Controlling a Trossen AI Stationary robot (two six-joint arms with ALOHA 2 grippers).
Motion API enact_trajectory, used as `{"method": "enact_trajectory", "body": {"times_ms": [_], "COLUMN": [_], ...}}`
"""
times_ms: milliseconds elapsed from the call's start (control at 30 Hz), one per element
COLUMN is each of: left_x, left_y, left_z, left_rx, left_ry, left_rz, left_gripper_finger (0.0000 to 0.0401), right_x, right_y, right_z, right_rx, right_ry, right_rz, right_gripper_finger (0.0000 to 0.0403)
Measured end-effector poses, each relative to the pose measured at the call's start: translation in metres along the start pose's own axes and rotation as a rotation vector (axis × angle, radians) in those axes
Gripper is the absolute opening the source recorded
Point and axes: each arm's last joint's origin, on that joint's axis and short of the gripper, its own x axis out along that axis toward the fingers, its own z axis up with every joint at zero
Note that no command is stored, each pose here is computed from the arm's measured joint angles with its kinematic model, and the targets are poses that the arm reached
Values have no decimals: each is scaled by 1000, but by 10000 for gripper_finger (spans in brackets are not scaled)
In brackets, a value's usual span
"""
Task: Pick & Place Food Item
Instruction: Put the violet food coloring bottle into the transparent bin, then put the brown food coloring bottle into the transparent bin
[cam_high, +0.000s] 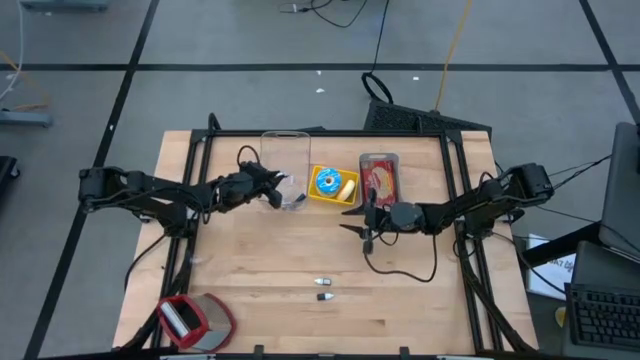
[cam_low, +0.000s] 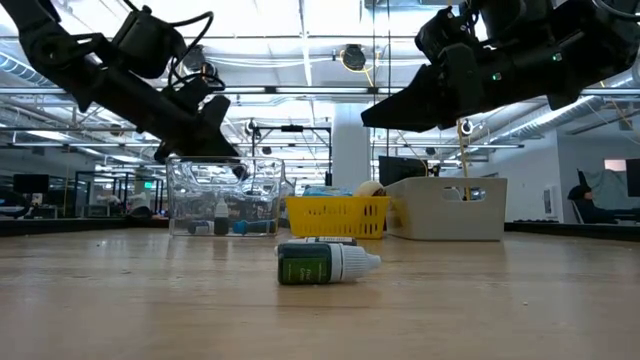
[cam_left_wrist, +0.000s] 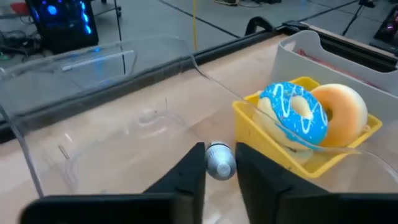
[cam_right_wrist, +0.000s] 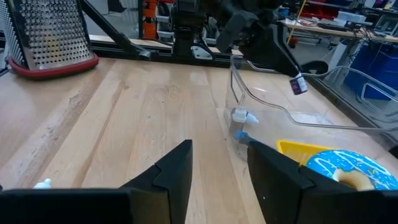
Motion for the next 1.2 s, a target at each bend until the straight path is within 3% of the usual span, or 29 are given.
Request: {"method": "enact_trajectory", "body": {"times_ms": [200, 367, 467, 667, 800, 867, 1067, 1200], "left_x": [0, 0, 0, 0, 0, 0, 0, 0], "left_y": [-1, -1, -1, -2, -2, -2, -2, -1], "left_z": [2, 2, 2, 3, 3, 3, 3, 3], "left_rx": [-14, -13, -13, -19, -19, -19, -13, -13], "left_ry": [-16, -17, -16, -29, -29, -30, -30, -33], "left_rz": [-7, -8, -9, -14, -14, -14, -13, -2], "left_gripper_finger": [157, 189, 200, 199, 193, 191, 191, 191], "right_x": [0, 0, 0, -3, -3, -1, 17, 36], "right_y": [0, 0, 2, 21, 38, 47, 75, 86], "right_z": [0, 3, 4, 5, 1, -3, -22, -33], "right_rx": [1, 47, 83, 79, 182, 197, 89, 72], "right_ry": [-1, -26, -46, -58, -36, -15, 68, 194], "right_rz": [0, 3, 64, 191, 249, 273, 288, 284], "right_gripper_finger": [145, 142, 140, 139, 149, 160, 209, 252]}}
